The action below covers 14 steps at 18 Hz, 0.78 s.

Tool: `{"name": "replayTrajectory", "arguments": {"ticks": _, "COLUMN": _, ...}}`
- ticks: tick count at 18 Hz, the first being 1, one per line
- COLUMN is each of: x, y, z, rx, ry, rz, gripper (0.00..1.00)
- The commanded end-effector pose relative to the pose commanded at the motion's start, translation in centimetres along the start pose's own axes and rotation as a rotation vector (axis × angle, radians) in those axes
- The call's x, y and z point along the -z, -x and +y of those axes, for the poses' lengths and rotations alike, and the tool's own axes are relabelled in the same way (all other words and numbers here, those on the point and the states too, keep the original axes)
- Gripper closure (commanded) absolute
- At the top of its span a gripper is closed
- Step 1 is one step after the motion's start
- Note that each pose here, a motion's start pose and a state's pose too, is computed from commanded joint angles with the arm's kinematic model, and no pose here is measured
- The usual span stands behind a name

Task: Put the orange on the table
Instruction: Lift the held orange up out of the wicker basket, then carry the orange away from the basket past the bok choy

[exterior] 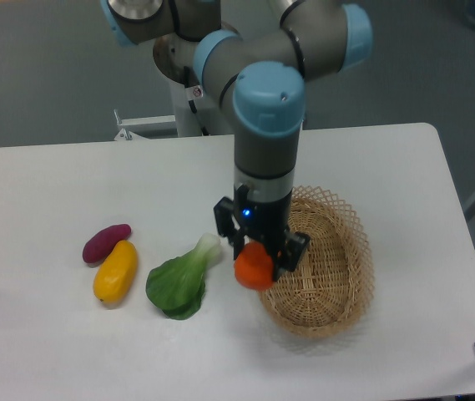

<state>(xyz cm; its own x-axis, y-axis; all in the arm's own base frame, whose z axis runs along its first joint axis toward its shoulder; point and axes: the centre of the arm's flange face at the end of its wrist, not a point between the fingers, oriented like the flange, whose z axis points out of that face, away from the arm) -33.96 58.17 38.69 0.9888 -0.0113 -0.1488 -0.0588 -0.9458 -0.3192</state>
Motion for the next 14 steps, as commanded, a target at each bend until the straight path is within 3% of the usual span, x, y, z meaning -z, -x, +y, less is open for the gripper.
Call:
{"name": "replayTrajectory", "arguments": {"ticks": 7, "x": -7.0, "y": -4.2, "z": -3.6, "rx": 0.104, "ry": -0.011, "rz": -0.011, "gripper": 0.39}}
{"name": "replayTrajectory", "arguments": {"ticks": 14, "x": -13.6, "y": -10.8, "z": -5.7, "rx": 0.026, "ry": 0.066, "rz": 0.038, "gripper": 0.39}}
